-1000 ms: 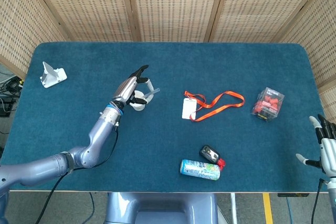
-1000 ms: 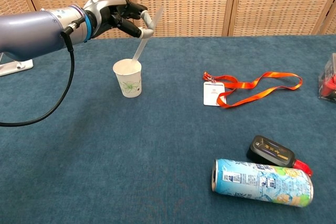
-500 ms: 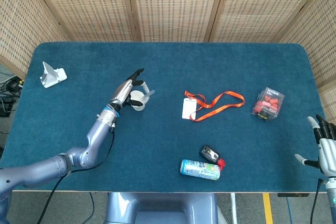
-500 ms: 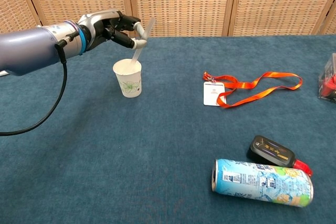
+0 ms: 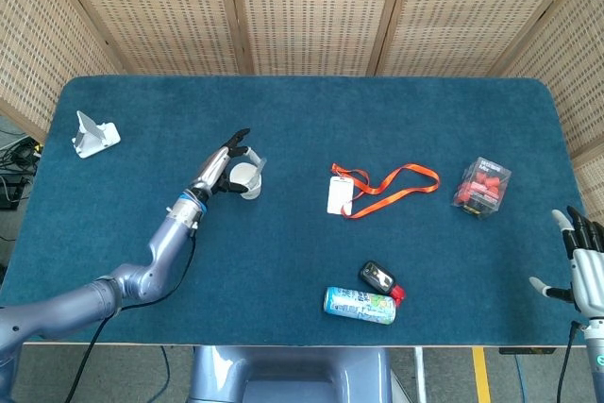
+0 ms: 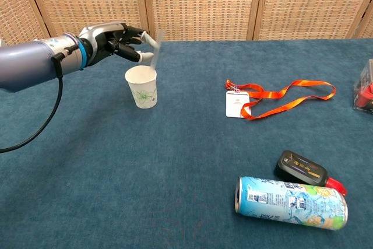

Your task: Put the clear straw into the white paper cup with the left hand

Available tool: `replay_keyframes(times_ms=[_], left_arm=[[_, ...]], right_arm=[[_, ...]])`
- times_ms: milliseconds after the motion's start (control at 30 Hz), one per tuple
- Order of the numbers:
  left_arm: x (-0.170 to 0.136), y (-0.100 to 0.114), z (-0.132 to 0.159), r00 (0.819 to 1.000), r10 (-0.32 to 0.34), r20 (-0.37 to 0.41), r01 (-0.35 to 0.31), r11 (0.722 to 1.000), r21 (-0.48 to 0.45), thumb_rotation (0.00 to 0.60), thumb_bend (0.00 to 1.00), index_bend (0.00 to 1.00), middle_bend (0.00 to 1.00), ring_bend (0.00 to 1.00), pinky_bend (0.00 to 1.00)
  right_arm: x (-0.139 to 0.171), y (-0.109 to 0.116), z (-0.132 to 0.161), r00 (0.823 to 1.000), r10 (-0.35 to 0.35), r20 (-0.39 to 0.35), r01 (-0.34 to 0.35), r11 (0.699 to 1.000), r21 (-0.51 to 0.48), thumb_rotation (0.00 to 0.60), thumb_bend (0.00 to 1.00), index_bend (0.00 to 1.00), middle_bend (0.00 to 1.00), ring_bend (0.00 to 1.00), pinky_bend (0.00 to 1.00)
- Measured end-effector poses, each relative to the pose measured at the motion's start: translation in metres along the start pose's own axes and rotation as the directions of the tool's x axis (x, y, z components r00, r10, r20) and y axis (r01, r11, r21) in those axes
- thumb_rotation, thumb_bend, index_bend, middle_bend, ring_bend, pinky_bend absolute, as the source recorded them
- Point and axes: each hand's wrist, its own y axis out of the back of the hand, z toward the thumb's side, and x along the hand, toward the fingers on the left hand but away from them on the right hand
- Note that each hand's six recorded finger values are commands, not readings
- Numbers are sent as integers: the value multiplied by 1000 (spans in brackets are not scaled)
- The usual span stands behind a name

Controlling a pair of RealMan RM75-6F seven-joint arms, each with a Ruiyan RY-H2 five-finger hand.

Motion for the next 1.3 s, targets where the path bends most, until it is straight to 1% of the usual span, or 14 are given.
replay_keyframes(times_ms=[100,333,500,667,800,833,900,1000,1033,1100,1133,1233,1300], left_arm=[[-1,3,-2,1000,1,-2,-1,1000,-5,600,293,126,0,0,0],[-5,10,-2,1000,15,12,-14,1000,-22,600,289,101,0,0,0],[-12,21,0,998,48,37,-47,998,-34,600,289,101,0,0,0],[-25,42,3,990,120,80,-119,993,-17,600,290,100,0,0,0],[-42,64,2,973,196,121,-203,978,48,600,289,86,0,0,0],[-49,71,0,967,218,133,-230,970,82,600,290,84,0,0,0],[-59,80,-3,959,241,148,-262,953,151,600,290,50,0,0,0],[-74,89,-11,955,252,155,-288,912,293,600,289,0,0,0,0],[-82,93,-14,953,258,156,-298,888,351,600,289,0,0,0,0],[-94,98,-19,949,271,159,-314,844,434,600,290,0,0,0,0],[-104,101,-24,946,283,158,-324,814,482,600,290,0,0,0,0],[-133,106,-34,939,313,143,-338,754,564,600,290,0,0,0,0],[-153,109,-44,935,333,121,-336,722,605,600,270,0,0,0,0]], right_arm=[[0,0,1,1000,-1,-2,1,1000,-2,600,41,42,0,0,0],[1,1,2,1000,-7,-7,7,1000,-3,600,41,42,0,0,0],[1,3,3,1000,-13,-12,13,1000,-4,600,41,42,0,0,0],[2,4,4,1000,-22,-18,22,1000,-4,600,41,42,0,0,0],[2,5,5,999,-29,-21,29,1000,-1,600,41,41,0,0,0],[3,5,5,999,-30,-22,30,1000,0,600,41,41,0,0,0],[3,5,6,999,-32,-22,32,999,5,600,40,41,0,0,0],[4,5,7,999,-32,-24,33,999,14,600,40,41,0,0,0],[4,4,7,999,-33,-25,33,999,18,600,41,41,0,0,0],[5,4,9,999,-33,-28,34,999,27,600,41,40,0,0,0],[5,4,9,999,-34,-29,35,999,30,600,40,39,0,0,0],[6,4,12,999,-37,-33,38,999,38,600,41,36,0,0,0],[7,3,13,999,-39,-36,41,998,55,600,41,30,0,0,0]])
